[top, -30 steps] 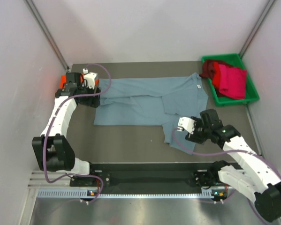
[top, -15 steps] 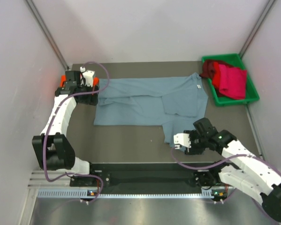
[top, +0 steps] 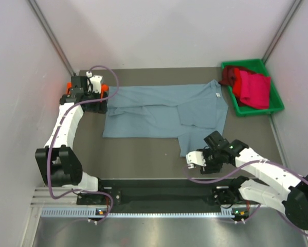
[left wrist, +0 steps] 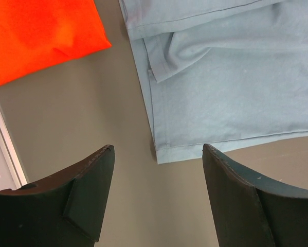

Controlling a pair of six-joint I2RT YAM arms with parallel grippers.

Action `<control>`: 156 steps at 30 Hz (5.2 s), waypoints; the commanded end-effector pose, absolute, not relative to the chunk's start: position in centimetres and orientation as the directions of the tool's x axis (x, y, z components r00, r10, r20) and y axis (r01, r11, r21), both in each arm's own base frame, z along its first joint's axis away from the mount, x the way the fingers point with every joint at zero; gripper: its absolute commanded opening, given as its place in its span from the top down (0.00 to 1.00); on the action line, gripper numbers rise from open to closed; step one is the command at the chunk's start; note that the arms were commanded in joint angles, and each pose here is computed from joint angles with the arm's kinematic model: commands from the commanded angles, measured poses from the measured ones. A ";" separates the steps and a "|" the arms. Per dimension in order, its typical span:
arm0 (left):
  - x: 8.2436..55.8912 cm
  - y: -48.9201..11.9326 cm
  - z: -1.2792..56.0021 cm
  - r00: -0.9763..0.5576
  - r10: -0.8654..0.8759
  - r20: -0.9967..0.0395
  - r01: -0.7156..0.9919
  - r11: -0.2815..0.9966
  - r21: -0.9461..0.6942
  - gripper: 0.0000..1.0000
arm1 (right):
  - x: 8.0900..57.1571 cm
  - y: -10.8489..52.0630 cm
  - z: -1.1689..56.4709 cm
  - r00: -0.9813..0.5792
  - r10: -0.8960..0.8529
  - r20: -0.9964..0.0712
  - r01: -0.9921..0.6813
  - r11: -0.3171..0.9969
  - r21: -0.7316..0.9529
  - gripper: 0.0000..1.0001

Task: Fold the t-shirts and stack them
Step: Fold the tshirt

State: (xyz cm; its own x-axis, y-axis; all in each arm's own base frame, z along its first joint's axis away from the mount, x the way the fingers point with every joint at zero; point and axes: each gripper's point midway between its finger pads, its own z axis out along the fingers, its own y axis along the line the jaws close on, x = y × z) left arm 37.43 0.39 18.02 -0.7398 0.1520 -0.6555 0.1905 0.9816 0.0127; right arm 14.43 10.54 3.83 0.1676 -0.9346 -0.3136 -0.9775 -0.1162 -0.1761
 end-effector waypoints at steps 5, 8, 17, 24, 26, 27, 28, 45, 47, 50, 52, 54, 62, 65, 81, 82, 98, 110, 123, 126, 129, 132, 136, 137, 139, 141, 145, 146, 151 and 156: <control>38.7 0.6 19.4 -0.718 0.116 -0.686 0.157 0.988 0.003 0.26 | 13.9 11.2 3.9 0.223 -0.923 -0.313 -0.971 -0.182 -0.155 0.39; 38.9 0.7 19.2 -0.722 0.110 -0.683 0.152 0.988 -0.001 0.25 | 13.8 10.8 3.1 0.224 -0.929 -0.294 -0.971 -0.187 -0.148 0.39; 38.6 0.8 19.1 -0.727 0.096 -0.680 0.137 0.990 -0.007 0.25 | 14.9 10.8 2.1 0.214 -0.936 -0.281 -0.967 -0.162 -0.197 0.41; 38.2 0.8 19.0 -0.728 0.092 -0.679 0.135 0.991 -0.010 0.25 | 15.6 11.6 2.4 0.216 -0.930 -0.297 -0.965 -0.157 -0.210 0.47; 38.1 0.8 19.1 -0.727 0.089 -0.680 0.132 0.991 -0.012 0.25 | 15.7 11.7 2.3 0.217 -0.929 -0.298 -0.965 -0.159 -0.209 0.53; 38.1 0.8 19.0 -0.728 0.090 -0.679 0.134 0.991 -0.011 0.25 | 15.6 11.7 2.3 0.219 -0.930 -0.296 -0.965 -0.162 -0.205 0.55; 38.0 0.8 18.9 -0.729 0.090 -0.678 0.135 0.991 -0.013 0.25 | 15.5 11.6 2.2 0.221 -0.930 -0.293 -0.966 -0.166 -0.201 0.61; 30.4 1.9 14.1 -0.921 -0.129 -0.367 -0.065 0.981 -0.181 0.27 | 19.7 12.3 10.8 0.031 -0.900 -0.434 -0.923 0.141 -0.357 1.00; 30.2 1.9 13.0 -0.932 -0.170 -0.321 -0.099 0.969 -0.225 0.28 | 20.3 12.0 11.1 0.013 -0.897 -0.441 -0.914 0.168 -0.370 1.00; 30.2 1.6 11.7 -0.939 -0.240 -0.246 -0.151 0.931 -0.331 0.32 | 20.7 11.5 11.3 0.011 -0.905 -0.424 -0.906 0.171 -0.387 1.00; 30.3 1.9 11.2 -0.928 -0.306 -0.213 -0.213 0.904 -0.371 0.32 | 21.0 11.4 11.5 0.009 -0.906 -0.424 -0.901 0.177 -0.397 1.00; 30.4 2.4 10.2 -0.927 -0.326 -0.188 -0.240 0.896 -0.373 0.31 | 21.3 11.4 11.7 0.000 -0.901 -0.433 -0.897 0.192 -0.398 1.00; 32.3 2.7 6.9 -0.933 -0.352 -0.076 -0.283 0.847 -0.450 0.33 | 22.2 11.1 12.1 -0.041 -0.885 -0.463 -0.878 0.253 -0.406 1.00; 33.2 2.8 6.8 -0.936 -0.345 -0.068 -0.276 0.841 -0.466 0.36 | 22.2 10.7 11.9 -0.055 -0.884 -0.465 -0.874 0.268 -0.405 1.00; 34.4 2.6 4.7 -0.942 -0.336 -0.009 -0.286 0.816 -0.502 0.55 | 23.1 9.7 11.2 -0.115 -0.874 -0.471 -0.861 0.325 -0.393 1.00; 34.6 2.6 4.6 -0.942 -0.336 -0.005 -0.288 0.814 -0.505 0.56 | 23.4 9.7 11.4 -0.116 -0.871 -0.477 -0.857 0.331 -0.396 1.00; 34.7 1.7 4.3 -0.949 -0.315 0.019 -0.271 0.785 -0.557 0.71 | 24.6 9.7 11.2 -0.126 -0.869 -0.478 -0.849 0.344 -0.400 1.00; 33.5 0.5 4.7 -0.951 -0.307 0.036 -0.267 0.759 -0.593 0.74 | 24.5 9.5 11.1 -0.130 -0.864 -0.486 -0.842 0.355 -0.406 1.00; 33.0 1.0 4.4 -0.951 -0.306 0.043 -0.278 0.786 -0.552 0.68 | 24.5 9.3 11.4 -0.138 -0.857 -0.496 -0.832 0.372 -0.412 1.00; 33.1 1.2 4.4 -0.952 -0.305 0.038 -0.276 0.792 -0.544 0.67 | 24.4 9.2 11.5 -0.142 -0.855 -0.498 -0.831 0.376 -0.409 1.00; 33.1 1.2 4.4 -0.952 -0.303 0.032 -0.272 0.796 -0.540 0.71 | 24.3 9.1 11.5 -0.147 -0.854 -0.500 -0.829 0.382 -0.409 1.00; 32.9 0.7 4.5 -0.954 -0.298 0.046 -0.270 0.777 -0.569 0.81 | 24.3 9.0 11.5 -0.152 -0.850 -0.504 -0.827 0.389 -0.407 1.00; 32.6 0.4 4.5 -0.953 -0.297 0.054 -0.272 0.768 -0.580 1.00 | 24.3 8.8 11.5 -0.165 -0.845 -0.509 -0.821 0.403 -0.404 1.00; 32.6 0.3 4.6 -0.955 -0.292 0.052 -0.266 0.768 -0.583 1.00 | 24.4 8.8 11.7 -0.165 -0.843 -0.512 -0.818 0.407 -0.406 1.00; 32.7 0.3 5.4 -0.955 -0.293 0.042 -0.260 0.764 -0.590 1.00 | 24.7 8.4 12.2 -0.184 -0.833 -0.522 -0.802 0.435 -0.410 1.00; 33.3 0.6 6.7 -0.961 -0.278 -0.004 -0.222 0.774 -0.592 1.00 | 25.4 8.2 13.5 -0.205 -0.808 -0.553 -0.770 0.482 -0.419 1.00; 34.2 1.0 10.2 -0.960 -0.257 -0.112 -0.146 0.799 -0.583 1.00 | 26.9 6.6 16.5 -0.275 -0.729 -0.627 -0.672 0.612 -0.417 1.00; 34.1 0.9 11.3 -0.959 -0.250 -0.137 -0.126 0.803 -0.582 1.00 | 27.1 6.5 17.1 -0.289 -0.706 -0.647 -0.652 0.640 -0.407 1.00; 33.9 0.7 14.5 -0.953 -0.215 -0.214 -0.051 0.809 -0.585 1.00 | 27.9 4.8 19.7 -0.325 -0.632 -0.704 -0.553 0.731 -0.401 1.00; 31.9 0.4 14.4 -0.970 -0.179 -0.161 -0.055 0.814 -0.578 1.00 | 28.5 3.9 22.1 -0.321 -0.573 -0.754 -0.481 0.785 -0.391 1.00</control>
